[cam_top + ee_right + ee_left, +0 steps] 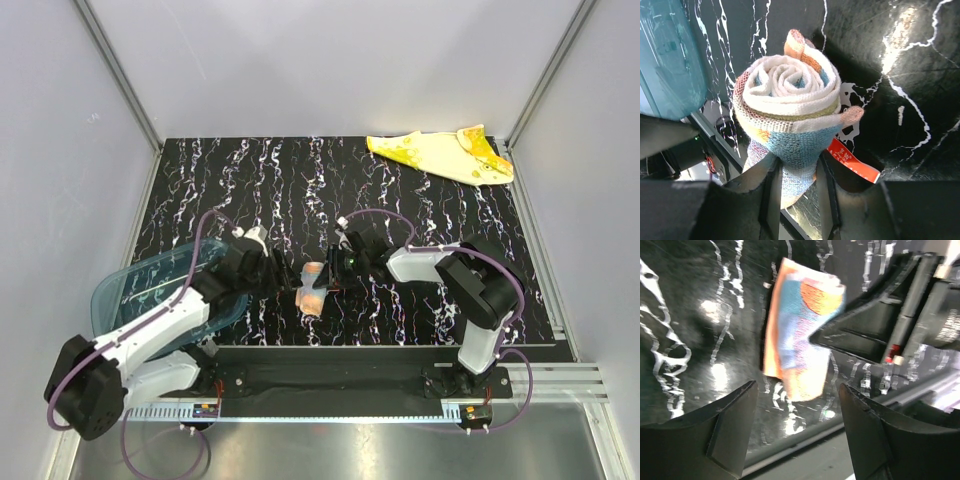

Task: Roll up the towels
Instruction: Roll the towel, then place the rolled towel into the container

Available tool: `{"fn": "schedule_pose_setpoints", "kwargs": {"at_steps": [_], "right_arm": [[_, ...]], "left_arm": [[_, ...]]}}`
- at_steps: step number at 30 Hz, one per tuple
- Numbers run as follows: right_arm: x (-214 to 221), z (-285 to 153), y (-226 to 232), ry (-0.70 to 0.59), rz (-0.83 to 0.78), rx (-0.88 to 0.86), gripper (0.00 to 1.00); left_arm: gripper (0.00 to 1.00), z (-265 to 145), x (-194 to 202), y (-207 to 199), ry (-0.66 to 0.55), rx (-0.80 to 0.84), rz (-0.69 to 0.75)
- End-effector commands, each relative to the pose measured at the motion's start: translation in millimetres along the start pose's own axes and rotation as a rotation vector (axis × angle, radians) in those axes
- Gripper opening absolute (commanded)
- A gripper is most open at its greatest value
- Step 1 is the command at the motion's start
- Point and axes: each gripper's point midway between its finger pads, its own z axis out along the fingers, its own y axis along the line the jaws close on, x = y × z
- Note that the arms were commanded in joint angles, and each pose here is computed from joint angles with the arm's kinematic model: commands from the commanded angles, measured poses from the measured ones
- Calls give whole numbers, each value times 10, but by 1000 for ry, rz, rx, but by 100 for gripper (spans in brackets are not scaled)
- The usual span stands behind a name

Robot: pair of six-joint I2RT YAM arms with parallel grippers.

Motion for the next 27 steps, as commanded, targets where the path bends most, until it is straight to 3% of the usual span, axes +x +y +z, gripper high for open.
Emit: {"fn": "schedule_pose_setpoints", "kwargs": {"at_steps": [1, 15, 19, 22, 24, 27], "right_arm": [[396, 56, -458, 100, -28, 165, 32], [503, 1, -380, 129, -41, 127, 32], [519, 0, -373, 134, -38, 119, 32], [527, -6, -342, 136, -35, 103, 32], [528, -16, -316, 135, -33, 92, 32], [519, -31, -291, 131, -31, 87, 32]], "left_arm": [[71, 68, -79, 152, -15, -91, 87], [70, 593, 7, 32, 8, 41, 93], [68, 664, 52, 133, 21, 3, 88], [60, 730, 117, 233, 39, -27, 77], [50, 788, 171, 289, 54, -33, 68], [46, 865, 264, 307, 81, -12, 57]]}}
